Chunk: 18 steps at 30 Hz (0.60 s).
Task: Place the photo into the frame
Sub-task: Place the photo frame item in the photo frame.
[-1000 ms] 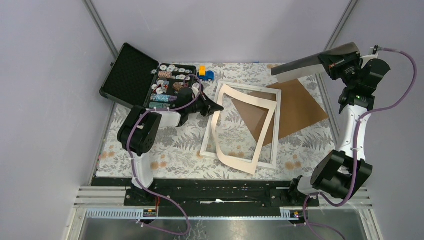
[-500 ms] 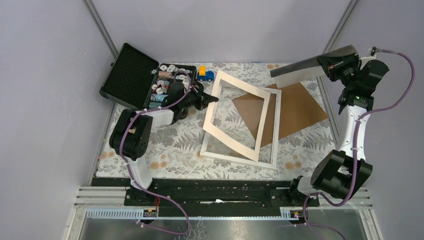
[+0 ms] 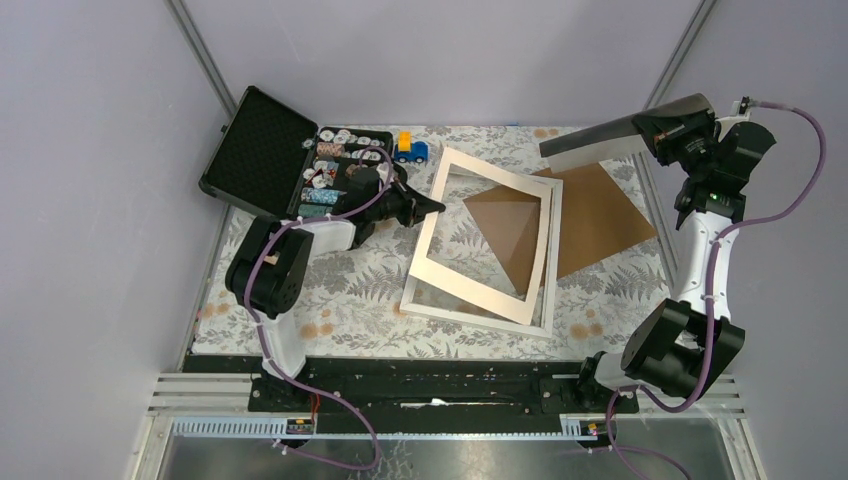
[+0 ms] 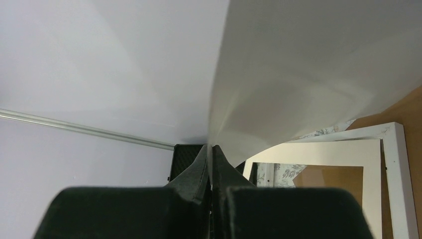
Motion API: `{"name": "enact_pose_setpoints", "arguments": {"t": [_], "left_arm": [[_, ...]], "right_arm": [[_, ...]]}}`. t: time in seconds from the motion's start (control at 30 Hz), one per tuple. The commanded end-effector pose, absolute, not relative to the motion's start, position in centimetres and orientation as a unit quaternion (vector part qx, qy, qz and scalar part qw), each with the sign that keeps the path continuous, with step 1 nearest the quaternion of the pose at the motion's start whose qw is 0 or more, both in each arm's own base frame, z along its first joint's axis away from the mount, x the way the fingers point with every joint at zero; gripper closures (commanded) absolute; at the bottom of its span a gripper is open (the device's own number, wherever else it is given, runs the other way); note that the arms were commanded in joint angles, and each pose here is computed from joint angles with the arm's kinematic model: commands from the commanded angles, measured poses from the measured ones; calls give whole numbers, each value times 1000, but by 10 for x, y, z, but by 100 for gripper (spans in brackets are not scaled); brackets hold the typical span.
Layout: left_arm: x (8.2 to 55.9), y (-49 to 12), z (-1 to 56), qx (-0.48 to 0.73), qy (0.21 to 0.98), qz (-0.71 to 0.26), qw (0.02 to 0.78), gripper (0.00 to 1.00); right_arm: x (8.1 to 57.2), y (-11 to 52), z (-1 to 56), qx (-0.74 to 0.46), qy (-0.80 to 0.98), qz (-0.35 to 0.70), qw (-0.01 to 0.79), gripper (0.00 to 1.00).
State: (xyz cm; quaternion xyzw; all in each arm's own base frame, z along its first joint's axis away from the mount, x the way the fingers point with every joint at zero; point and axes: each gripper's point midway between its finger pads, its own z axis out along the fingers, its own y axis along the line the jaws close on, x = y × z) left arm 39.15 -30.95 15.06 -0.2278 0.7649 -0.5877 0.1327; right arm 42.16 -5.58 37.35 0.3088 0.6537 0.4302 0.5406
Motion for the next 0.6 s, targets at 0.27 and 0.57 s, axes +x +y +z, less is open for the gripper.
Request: {"name": "enact_pose_setpoints", "arguments": {"t": [0.27,0.57], "left_arm": [[387,-325,171,-187,757,-601,174,100],[386,-317,159,-143,783,-563,223,100]], "right_arm": [[414,-46,385,278,651,432,559,100],[414,-46,382,279,653,431,556,100]]}}
